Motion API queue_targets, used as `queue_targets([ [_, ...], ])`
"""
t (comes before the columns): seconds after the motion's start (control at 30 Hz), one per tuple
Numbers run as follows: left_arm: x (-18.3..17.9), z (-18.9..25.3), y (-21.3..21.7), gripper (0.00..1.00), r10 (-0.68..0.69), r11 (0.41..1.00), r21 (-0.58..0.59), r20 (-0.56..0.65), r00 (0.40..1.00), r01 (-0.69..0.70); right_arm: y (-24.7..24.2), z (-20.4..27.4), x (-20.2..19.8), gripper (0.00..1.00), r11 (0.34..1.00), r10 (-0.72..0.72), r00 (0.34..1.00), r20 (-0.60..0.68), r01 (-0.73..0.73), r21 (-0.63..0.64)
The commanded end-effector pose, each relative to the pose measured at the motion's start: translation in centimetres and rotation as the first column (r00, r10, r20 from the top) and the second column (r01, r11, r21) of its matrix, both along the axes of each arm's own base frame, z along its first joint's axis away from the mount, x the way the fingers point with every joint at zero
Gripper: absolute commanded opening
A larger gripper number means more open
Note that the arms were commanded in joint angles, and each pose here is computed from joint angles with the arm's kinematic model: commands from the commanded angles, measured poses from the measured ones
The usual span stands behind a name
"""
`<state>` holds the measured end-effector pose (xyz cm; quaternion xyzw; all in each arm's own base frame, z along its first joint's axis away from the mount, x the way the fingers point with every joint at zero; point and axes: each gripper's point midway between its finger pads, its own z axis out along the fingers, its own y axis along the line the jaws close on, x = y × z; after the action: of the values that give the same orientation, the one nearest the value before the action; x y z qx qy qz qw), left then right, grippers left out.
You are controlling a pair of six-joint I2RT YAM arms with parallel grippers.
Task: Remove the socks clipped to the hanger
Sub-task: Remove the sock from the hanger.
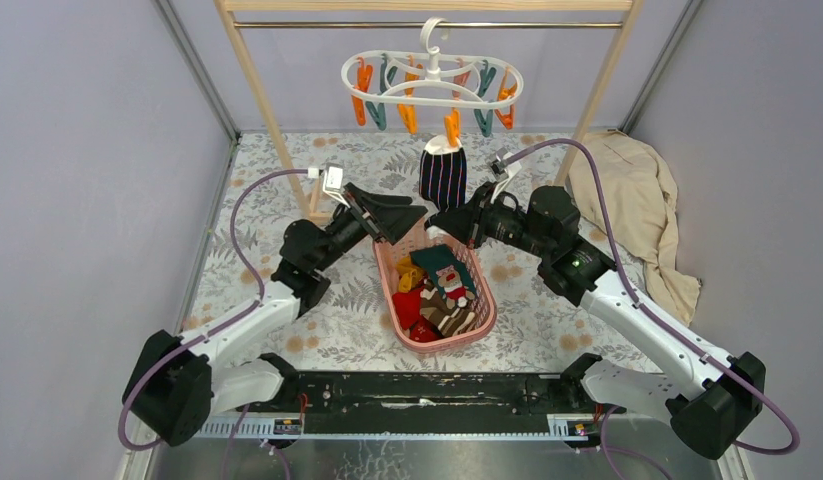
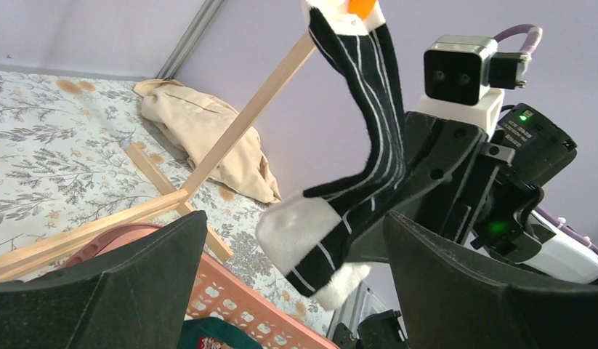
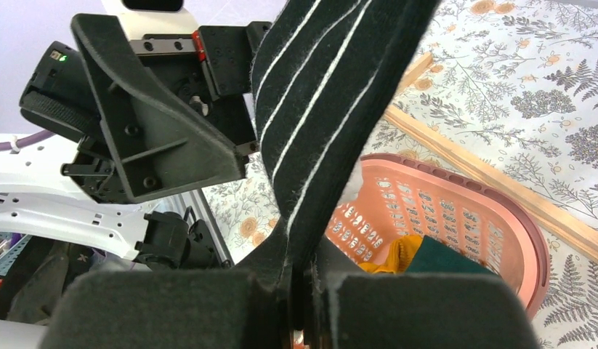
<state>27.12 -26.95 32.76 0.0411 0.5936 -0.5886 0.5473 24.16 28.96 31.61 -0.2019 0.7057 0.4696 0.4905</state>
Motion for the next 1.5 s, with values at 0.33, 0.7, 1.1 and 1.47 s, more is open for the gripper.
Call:
queue_targets([
  [0.33,0.4,4.0,-1.3,0.89,-0.086,0.988,-0.113,0.156,0.984,0.105,0.3,3.4,-1.2,0.0,0.997,0.063,0.995,0.075,-0.066,0.036],
  [0.7,0.1,4.2,-2.2,0.44,-0.152,0.98,-0.105,0.172,0.973,0.171,0.3,3.1,-1.0,0.0,0.998,0.057,0.996,0.075,-0.059,0.023],
  [1.1,0.1,4.2,-2.8,0.09,-0.184,0.977,-0.075,0.157,0.97,0.198,0.0,3.2,-0.8,0.0,0.999,0.031,0.997,0.076,-0.033,0.021],
  [1.47,0.3,3.9,-2.9,0.0,-0.181,0.982,-0.027,0.116,0.977,0.185,-0.4,3.2,-0.8,0.18,1.0,0.013,0.998,0.064,-0.014,0.017],
])
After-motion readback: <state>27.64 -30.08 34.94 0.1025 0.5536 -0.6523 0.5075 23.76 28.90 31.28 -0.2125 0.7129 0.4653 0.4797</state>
